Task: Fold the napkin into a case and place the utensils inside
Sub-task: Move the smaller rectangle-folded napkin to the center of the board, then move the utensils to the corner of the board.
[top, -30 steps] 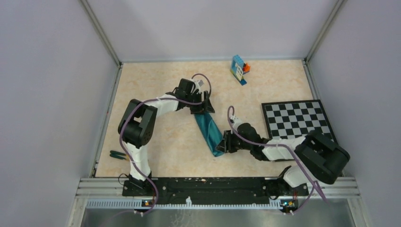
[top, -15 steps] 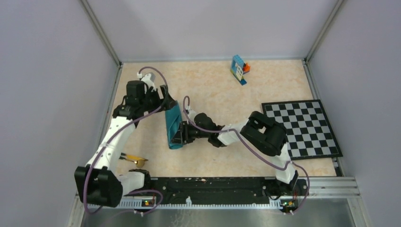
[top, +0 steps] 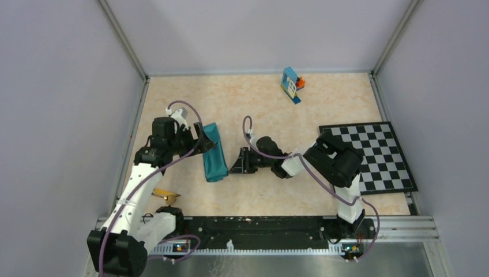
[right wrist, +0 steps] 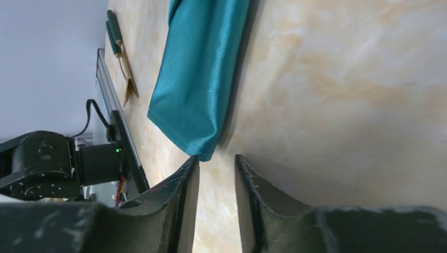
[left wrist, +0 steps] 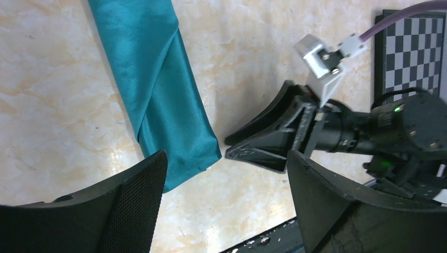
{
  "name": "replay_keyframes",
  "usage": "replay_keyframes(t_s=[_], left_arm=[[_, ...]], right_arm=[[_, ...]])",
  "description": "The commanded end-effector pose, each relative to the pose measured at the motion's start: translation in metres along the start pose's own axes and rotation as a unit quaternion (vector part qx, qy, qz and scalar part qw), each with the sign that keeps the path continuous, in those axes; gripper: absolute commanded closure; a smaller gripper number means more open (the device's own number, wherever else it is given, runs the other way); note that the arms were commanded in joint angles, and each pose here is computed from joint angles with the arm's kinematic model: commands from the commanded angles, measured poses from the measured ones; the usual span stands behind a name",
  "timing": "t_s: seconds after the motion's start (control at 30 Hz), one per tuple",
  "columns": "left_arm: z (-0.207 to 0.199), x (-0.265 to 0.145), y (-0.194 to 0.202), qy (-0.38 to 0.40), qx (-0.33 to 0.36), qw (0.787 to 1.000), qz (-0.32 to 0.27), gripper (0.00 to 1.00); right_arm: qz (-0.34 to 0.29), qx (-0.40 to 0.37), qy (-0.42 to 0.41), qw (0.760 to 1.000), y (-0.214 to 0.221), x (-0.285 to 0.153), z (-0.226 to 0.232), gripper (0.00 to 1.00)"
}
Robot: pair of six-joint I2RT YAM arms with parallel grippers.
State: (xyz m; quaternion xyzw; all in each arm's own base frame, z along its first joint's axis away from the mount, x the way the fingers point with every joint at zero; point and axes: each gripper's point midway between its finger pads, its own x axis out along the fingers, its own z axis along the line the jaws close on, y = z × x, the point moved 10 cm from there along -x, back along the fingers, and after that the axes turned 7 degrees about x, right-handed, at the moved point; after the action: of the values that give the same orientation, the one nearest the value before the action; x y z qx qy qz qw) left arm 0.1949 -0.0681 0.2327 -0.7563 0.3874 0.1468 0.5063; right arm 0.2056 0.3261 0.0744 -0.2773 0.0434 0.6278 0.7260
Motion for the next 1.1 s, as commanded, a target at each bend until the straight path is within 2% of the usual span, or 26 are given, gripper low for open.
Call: replay_keyframes(t_s=[0.0,0.17,0.27,0.37,0.47,0.57,0.67,0.9,1.07], left_arm=[[-0.005,-0.010,0.002,0.018,-0.005,1.000,-0.007,0.12],[-0.001,-0.008,0.018,0.015,-0.027,1.000,0.000,0.12],[0.004,-0.003,0.027,-0.002,-0.054,0.999,-0.005,0.13],[0.008,0.005,0.032,-0.010,-0.090,0.996,-0.018,0.13],[0.012,0.018,0.033,-0.011,-0.115,0.993,-0.026,0.13],[0.017,0.035,0.031,-0.001,-0.115,0.993,-0.033,0.13],[0.029,0.052,0.032,-0.033,-0.121,0.992,-0.015,0.12],[0.056,0.072,0.049,-0.108,-0.146,0.983,-0.011,0.12],[0.058,0.065,0.057,-0.136,-0.174,0.975,0.035,0.09]], right_arm=[[0.000,0.004,-0.003,1.000,0.025,0.027,0.009,0.74],[-0.038,0.024,-0.030,0.999,0.021,0.075,0.030,0.91],[-0.061,0.028,-0.054,0.996,0.013,0.099,0.044,0.93],[-0.061,0.026,-0.051,0.996,0.007,0.100,0.048,0.86],[-0.065,0.013,-0.039,0.997,0.003,0.075,0.040,0.73],[-0.054,-0.004,-0.039,0.998,-0.005,0.046,0.035,0.66],[-0.051,-0.023,-0.041,0.998,-0.013,0.015,0.030,0.58],[-0.050,-0.071,-0.052,0.995,-0.015,-0.027,0.034,0.55],[-0.036,-0.090,-0.078,0.992,-0.010,-0.038,0.042,0.55]])
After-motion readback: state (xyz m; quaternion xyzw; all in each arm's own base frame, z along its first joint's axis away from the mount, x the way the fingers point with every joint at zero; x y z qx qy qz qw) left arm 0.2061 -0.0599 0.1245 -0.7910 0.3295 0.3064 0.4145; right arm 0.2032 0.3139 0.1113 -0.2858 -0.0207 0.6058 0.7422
